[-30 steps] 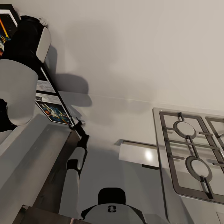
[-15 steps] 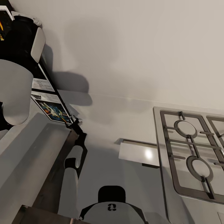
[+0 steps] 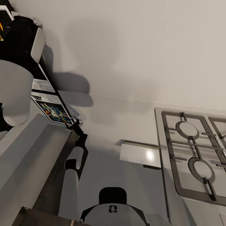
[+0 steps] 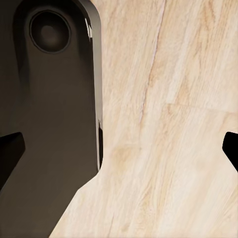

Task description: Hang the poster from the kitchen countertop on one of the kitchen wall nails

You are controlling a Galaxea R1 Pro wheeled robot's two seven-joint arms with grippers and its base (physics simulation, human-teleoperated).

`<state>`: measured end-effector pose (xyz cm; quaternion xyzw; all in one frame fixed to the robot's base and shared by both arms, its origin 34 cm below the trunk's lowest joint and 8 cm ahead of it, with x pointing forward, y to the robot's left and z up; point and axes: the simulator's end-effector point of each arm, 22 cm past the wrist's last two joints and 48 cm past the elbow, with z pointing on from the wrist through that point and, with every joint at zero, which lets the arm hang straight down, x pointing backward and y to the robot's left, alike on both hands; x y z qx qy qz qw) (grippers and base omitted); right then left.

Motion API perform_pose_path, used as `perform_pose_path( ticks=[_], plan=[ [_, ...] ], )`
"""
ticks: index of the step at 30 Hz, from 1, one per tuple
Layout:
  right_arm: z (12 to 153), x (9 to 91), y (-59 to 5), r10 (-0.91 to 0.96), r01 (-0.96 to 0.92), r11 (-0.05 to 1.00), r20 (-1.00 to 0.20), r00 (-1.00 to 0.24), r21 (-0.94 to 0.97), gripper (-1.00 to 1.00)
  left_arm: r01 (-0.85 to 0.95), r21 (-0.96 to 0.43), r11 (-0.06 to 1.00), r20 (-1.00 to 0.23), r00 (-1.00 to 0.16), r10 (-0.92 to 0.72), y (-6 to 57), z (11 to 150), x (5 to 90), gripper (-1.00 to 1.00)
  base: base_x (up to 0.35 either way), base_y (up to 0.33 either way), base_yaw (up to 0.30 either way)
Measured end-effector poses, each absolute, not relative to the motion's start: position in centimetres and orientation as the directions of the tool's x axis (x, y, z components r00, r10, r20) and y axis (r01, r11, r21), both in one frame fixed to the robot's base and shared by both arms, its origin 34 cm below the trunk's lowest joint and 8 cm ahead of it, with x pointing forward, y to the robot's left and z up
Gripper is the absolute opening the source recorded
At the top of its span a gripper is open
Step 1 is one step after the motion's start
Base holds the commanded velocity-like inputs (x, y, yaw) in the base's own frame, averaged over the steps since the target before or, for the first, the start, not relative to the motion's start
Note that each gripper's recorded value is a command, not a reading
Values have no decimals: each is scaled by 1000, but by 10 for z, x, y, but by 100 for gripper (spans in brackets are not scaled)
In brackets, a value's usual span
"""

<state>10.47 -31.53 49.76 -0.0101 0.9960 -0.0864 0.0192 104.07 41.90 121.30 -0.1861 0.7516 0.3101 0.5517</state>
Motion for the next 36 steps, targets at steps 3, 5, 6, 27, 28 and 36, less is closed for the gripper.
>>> perform_pose_path(
  ticks=[3, 5, 6, 27, 28, 36],
  plan=[
    [498, 105, -315, -23, -17, 985, -37, -999, -173, 100, -623, 262, 737, -945, -322, 64, 419, 1213, 1041, 100, 0, 0, 0],
    [498, 105, -315, -23, -17, 985, -37, -999, -173, 100, -623, 263, 737, -944, -323, 64, 419, 1213, 1041, 100, 0, 0, 0],
    [498, 105, -315, -23, -17, 985, -36, -999, -173, 100, -623, 263, 737, -944, -323, 64, 419, 1212, 1041, 100, 0, 0, 0],
    [498, 104, -315, -23, -17, 985, -35, -999, -173, 100, -628, 258, 734, -945, -321, 59, 425, 1212, 1040, -100, 0, 0, 0],
    [498, 104, -315, -23, -17, 985, -35, -999, -173, 100, -629, 258, 734, -946, -320, 58, 426, 1212, 1040, -100, -12, 0, 0],
    [498, 104, -315, -23, -17, 985, -35, -999, -173, 100, -631, 259, 732, -946, -320, 59, 427, 1213, 1039, -100, -117, 0, 0]
  ],
)
